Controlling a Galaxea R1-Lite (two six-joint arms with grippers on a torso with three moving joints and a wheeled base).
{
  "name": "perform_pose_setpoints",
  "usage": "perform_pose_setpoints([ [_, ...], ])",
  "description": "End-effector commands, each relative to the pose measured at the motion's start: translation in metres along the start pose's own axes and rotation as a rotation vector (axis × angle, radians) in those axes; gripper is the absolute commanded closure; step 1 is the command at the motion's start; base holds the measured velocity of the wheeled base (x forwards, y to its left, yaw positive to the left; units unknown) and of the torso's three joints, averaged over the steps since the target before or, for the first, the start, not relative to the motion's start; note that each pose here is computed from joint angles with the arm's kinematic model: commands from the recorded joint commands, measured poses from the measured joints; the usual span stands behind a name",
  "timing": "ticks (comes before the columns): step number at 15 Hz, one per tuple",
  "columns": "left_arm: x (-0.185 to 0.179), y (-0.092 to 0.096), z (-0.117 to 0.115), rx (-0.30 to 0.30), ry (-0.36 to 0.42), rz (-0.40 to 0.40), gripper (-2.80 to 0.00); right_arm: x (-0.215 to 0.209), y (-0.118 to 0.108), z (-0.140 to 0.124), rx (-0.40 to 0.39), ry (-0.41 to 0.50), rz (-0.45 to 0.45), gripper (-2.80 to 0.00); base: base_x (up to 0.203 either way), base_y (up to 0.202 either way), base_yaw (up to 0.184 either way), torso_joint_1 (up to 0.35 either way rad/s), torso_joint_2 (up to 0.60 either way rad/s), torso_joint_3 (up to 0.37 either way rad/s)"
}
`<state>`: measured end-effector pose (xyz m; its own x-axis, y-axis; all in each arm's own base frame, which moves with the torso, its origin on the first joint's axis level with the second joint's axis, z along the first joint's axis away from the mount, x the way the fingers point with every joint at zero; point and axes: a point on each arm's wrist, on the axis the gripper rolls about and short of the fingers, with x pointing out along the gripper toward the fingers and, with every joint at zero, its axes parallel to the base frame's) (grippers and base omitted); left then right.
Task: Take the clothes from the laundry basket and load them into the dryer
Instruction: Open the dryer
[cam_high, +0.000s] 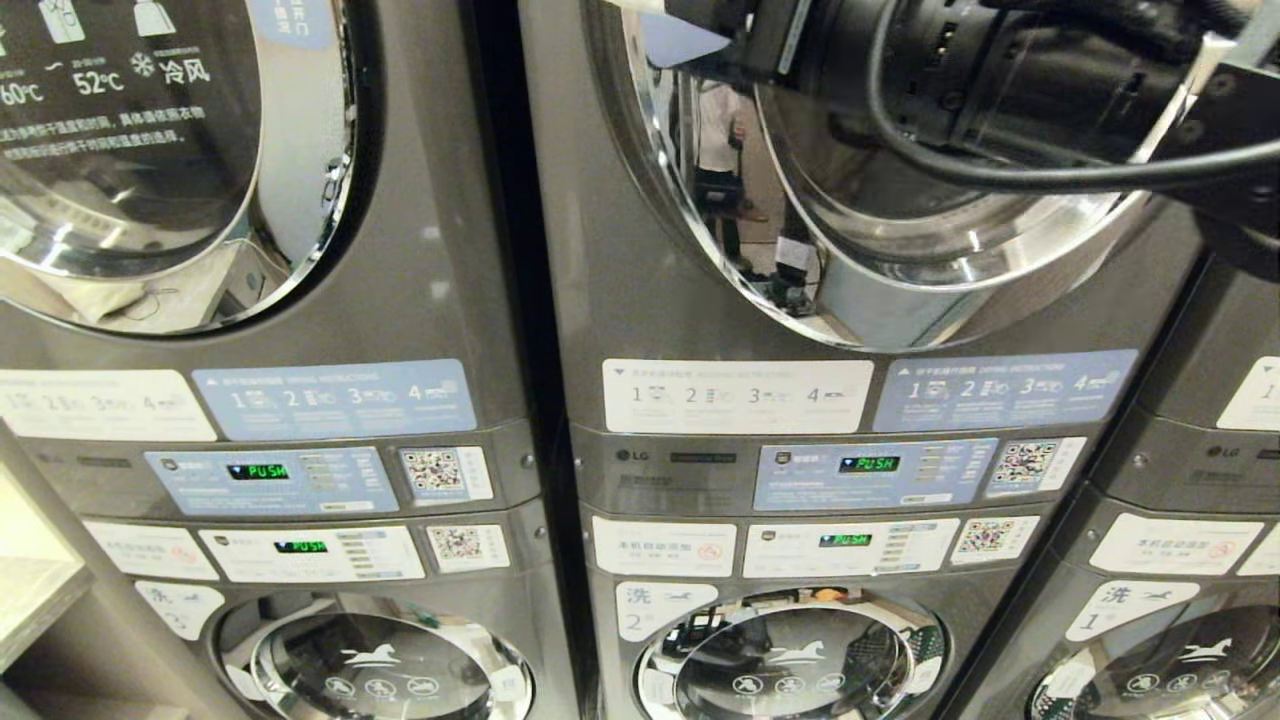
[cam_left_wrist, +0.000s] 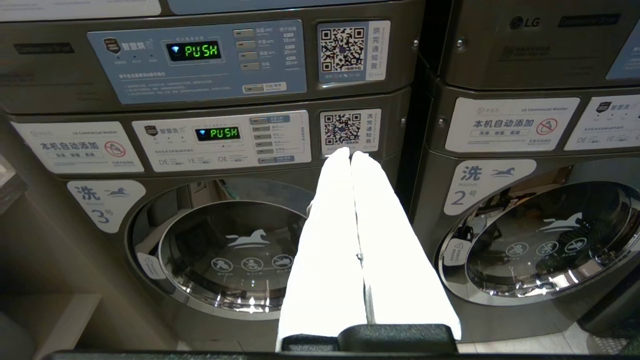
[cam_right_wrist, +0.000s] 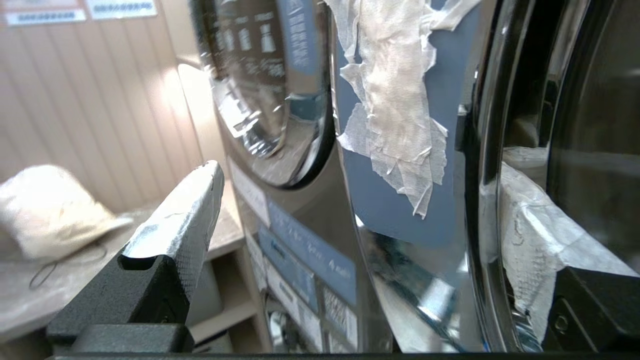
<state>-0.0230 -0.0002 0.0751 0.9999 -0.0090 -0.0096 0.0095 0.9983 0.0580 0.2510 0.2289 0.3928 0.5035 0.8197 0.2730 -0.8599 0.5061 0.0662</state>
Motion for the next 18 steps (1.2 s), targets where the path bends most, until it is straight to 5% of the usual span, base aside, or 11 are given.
perform_pose_setpoints([
  [1,0.0,0.0,0.0,-0.003,-0.002,0.003,0.0,-0.046,0.018,0.032,-0.02,-0.043,-0.002,-2.8,0.0,0.0,0.0,0.0,0.0,0.0],
  [4,0.0,0.0,0.0,-0.004,0.0,0.001,0.0,-0.112,0.039,0.044,-0.035,-0.038,-0.034,-2.8,0.0,0.0,0.0,0.0,0.0,0.0],
  [10,0.0,0.0,0.0,-0.001,0.0,-0.003,0.0,-0.246,0.07,0.05,-0.068,-0.134,-0.319,-2.8,0.0,0.0,0.0,0.0,0.0,0.0],
  [14,0.0,0.0,0.0,0.002,0.001,-0.005,0.0,-0.354,0.108,0.037,-0.064,-0.086,-0.301,-2.8,0.0,0.0,0.0,0.0,0.0,0.0],
  [18,0.0,0.0,0.0,0.003,0.002,-0.005,0.0,-0.444,0.137,-0.005,-0.032,0.027,-0.302,-2.8,0.0,0.0,0.0,0.0,0.0,0.0],
])
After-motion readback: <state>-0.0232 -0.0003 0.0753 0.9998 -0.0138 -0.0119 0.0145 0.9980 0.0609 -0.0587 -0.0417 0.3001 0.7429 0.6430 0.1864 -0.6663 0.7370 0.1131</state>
